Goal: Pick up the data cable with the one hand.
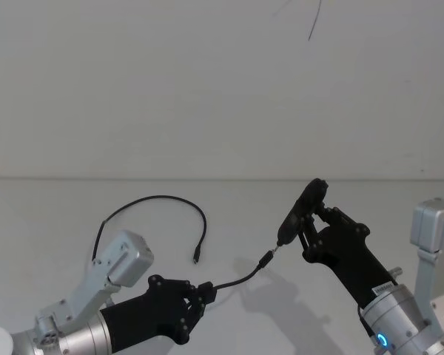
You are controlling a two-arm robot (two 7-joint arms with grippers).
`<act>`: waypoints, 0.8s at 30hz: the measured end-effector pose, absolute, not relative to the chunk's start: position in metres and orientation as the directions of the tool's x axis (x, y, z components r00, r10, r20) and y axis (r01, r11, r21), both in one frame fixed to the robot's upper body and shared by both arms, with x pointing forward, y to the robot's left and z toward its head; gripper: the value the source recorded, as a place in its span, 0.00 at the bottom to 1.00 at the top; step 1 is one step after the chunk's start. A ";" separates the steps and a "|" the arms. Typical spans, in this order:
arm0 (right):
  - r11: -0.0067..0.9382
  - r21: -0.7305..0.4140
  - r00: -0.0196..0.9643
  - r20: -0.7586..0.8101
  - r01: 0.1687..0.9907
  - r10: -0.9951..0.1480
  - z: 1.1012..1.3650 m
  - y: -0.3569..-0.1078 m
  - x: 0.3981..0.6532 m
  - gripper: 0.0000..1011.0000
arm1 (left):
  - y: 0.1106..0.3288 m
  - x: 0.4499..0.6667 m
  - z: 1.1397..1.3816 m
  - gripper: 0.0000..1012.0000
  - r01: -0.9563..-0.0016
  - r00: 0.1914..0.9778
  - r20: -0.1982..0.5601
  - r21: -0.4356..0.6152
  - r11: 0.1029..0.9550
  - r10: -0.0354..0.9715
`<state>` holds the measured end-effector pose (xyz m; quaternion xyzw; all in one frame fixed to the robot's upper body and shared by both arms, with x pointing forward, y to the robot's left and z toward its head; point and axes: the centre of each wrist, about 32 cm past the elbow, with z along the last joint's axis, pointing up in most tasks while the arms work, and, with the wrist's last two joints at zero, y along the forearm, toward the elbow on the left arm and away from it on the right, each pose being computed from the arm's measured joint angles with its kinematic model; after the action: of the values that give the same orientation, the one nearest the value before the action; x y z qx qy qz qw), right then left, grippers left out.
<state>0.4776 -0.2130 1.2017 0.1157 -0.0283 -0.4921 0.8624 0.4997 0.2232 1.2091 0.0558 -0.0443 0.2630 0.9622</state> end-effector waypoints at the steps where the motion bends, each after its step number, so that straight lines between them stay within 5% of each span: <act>1: 0.489 0.227 0.514 -0.065 0.842 -0.855 1.202 -0.213 0.478 0.27 | 0.223 0.500 1.209 0.05 -0.511 0.858 0.115 0.084 0.855 0.501; 24: 0.507 0.223 0.538 -0.108 0.833 -0.836 1.202 -0.214 0.480 0.27 | 0.223 0.500 1.209 0.05 -0.511 0.858 0.115 0.084 0.855 0.501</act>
<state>0.4797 -0.2136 1.2017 0.1246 -0.0070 -0.4806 0.8680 0.4997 0.2232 1.2091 0.0559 -0.0443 0.2629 0.9622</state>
